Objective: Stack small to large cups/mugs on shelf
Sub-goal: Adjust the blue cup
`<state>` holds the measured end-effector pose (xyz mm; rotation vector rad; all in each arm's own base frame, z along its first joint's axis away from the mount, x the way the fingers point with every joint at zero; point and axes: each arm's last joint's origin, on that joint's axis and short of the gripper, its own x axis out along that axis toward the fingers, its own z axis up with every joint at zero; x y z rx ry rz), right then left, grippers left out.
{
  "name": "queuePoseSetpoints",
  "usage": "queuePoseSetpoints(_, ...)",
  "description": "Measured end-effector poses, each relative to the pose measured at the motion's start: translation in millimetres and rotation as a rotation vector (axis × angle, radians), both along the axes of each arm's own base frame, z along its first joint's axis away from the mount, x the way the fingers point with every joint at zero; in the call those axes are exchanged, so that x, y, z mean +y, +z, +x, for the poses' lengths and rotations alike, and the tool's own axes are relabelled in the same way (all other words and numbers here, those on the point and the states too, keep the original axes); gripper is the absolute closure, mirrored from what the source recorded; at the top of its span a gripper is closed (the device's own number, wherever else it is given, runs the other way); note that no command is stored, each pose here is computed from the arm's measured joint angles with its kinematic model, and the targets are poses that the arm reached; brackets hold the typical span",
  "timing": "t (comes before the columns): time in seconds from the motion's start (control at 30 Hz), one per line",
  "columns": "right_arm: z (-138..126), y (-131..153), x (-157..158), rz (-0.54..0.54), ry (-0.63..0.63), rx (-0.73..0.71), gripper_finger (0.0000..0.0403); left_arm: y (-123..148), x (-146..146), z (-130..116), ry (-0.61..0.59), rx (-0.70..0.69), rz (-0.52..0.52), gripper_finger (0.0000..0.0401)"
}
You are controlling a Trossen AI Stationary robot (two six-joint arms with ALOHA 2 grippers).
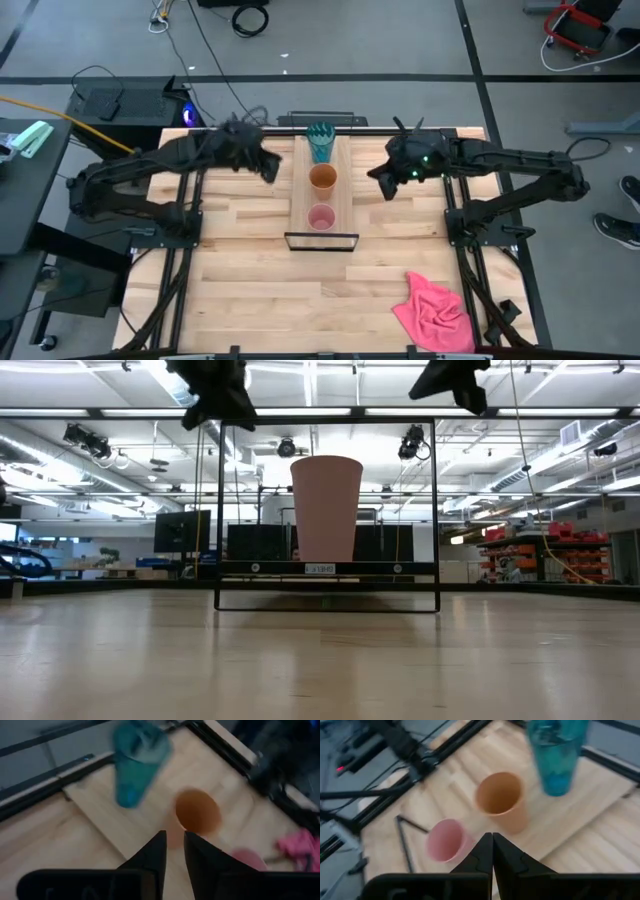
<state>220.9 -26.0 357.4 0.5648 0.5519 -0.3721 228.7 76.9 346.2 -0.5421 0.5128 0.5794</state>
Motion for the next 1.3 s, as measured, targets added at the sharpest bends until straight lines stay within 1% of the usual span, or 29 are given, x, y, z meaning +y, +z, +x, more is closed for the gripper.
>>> queuePoseSetpoints(0.1,-1,-1,-10,-0.002,-0.047,0.012,0.0391,-7,31,3,0.055,0.001,-0.005,0.0328)
queuePoseSetpoints(0.17,-1,-3,-15,-0.004,-0.065,0.027,0.0391,-20,53,2,0.114,0.063,-0.025,0.0329)
queuePoseSetpoints(0.23,-1,-5,-19,-0.002,-0.080,0.046,0.0390,-30,74,6,0.143,0.057,-0.056,0.0330)
queuePoseSetpoints(0.3,0,-7,-23,-0.001,-0.095,0.054,0.0390,-42,94,11,0.120,0.033,-0.117,0.0330)
queuePoseSetpoints(0.37,1,-9,-26,-0.001,-0.106,0.062,0.0391,-56,110,22,0.081,-0.012,-0.170,0.0328)
queuePoseSetpoints(0.47,4,-12,-28,0.000,-0.108,0.079,0.0393,-72,124,36,0.046,-0.066,-0.237,0.0330)
queuePoseSetpoints(0.6,5,-13,-27,0.008,-0.101,0.086,0.0393,-87,134,51,0.040,-0.034,-0.266,0.0335)
queuePoseSetpoints(0.7,5,-13,-27,0.010,-0.101,0.084,0.0393,-89,139,56,0.040,-0.035,-0.263,0.0338)
queuePoseSetpoints(0.87,4,-13,-27,0.013,-0.099,0.089,0.0393,-83,145,63,0.035,-0.061,-0.243,0.0338)
queuePoseSetpoints(1.07,4,-13,-27,0.014,-0.099,0.094,0.0393,-78,145,65,0.023,-0.074,-0.242,0.0342)
queuePoseSetpoints(1.3,3,-13,-27,0.012,-0.096,0.100,0.0393,-80,143,61,0.020,-0.030,-0.258,0.0340)
